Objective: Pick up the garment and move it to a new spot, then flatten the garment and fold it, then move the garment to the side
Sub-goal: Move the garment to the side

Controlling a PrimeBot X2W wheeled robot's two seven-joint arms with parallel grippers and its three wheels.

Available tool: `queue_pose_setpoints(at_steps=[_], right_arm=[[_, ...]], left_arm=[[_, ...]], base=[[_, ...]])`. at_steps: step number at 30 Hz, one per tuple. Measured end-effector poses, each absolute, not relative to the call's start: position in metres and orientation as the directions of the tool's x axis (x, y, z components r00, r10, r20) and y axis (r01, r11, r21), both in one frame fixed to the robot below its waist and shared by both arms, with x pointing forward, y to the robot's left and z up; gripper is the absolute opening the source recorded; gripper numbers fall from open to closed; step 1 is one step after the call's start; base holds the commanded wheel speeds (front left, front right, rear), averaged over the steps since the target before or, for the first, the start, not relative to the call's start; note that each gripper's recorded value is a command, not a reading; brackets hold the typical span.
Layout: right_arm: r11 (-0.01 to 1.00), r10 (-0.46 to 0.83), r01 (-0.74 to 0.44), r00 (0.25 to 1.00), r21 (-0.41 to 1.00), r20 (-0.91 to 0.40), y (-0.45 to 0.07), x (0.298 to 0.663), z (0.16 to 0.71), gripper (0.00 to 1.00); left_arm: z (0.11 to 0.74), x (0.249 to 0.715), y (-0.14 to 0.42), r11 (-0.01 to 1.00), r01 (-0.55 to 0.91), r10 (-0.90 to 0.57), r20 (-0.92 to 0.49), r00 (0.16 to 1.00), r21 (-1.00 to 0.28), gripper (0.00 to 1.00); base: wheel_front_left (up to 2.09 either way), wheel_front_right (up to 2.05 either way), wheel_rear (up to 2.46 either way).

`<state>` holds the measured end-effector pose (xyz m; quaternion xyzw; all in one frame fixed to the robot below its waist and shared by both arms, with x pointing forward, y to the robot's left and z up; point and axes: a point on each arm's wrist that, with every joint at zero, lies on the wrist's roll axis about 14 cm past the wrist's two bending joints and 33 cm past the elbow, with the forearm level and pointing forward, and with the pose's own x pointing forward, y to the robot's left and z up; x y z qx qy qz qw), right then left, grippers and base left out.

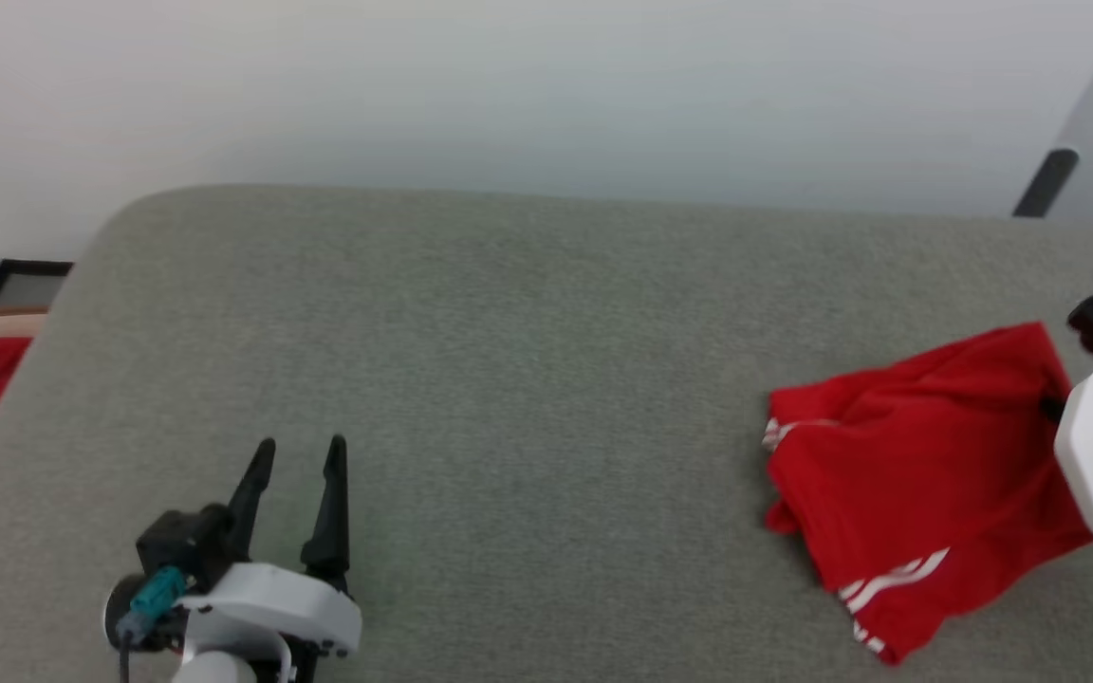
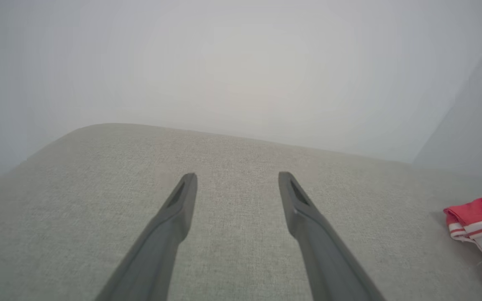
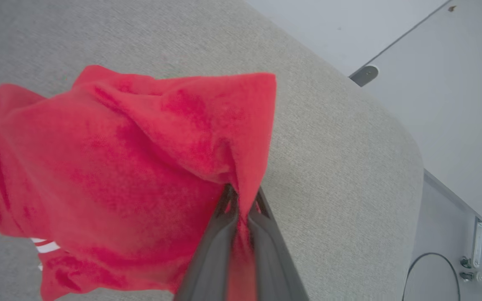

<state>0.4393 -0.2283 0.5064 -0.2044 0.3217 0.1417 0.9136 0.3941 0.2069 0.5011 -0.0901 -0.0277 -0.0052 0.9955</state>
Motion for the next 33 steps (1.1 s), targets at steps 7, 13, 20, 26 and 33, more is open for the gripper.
queue_pose_setpoints(at_steps=[7, 13, 20, 26, 33], right_arm=[[0.897, 0.051, -0.303, 0.794, -0.321, -0.606, -0.266, 0.453, 0.517, 0.0], [0.898, -0.042, -0.221, 0.818, -0.381, -0.573, -0.309, 0.462, 0.518, 0.0], [0.883, -0.168, -0.11, 0.834, -0.456, -0.525, -0.366, 0.467, 0.52, 0.0], [0.858, -0.288, -0.017, 0.811, -0.513, -0.509, -0.416, 0.461, 0.515, 0.0], [0.834, -0.384, 0.063, 0.78, -0.549, -0.494, -0.454, 0.453, 0.505, 0.0]], left_arm=[[0.51, 0.425, 0.18, 0.984, 0.106, -0.093, 0.087, 0.992, -0.146, 1.0], [0.51, 0.452, 0.156, 0.976, 0.18, -0.169, 0.096, 0.981, -0.125, 1.0], [0.498, 0.479, 0.132, 0.961, 0.25, -0.241, 0.083, 0.967, -0.115, 1.0], [0.483, 0.495, 0.114, 0.947, 0.3, -0.294, 0.06, 0.954, -0.113, 1.0], [0.464, 0.506, 0.098, 0.932, 0.341, -0.34, 0.03, 0.94, -0.121, 1.0]], base=[[0.0, 0.0, 0.0], [0.0, 0.0, 0.0], [0.0, 0.0, 0.0], [0.0, 0.0, 0.0], [0.0, 0.0, 0.0]])
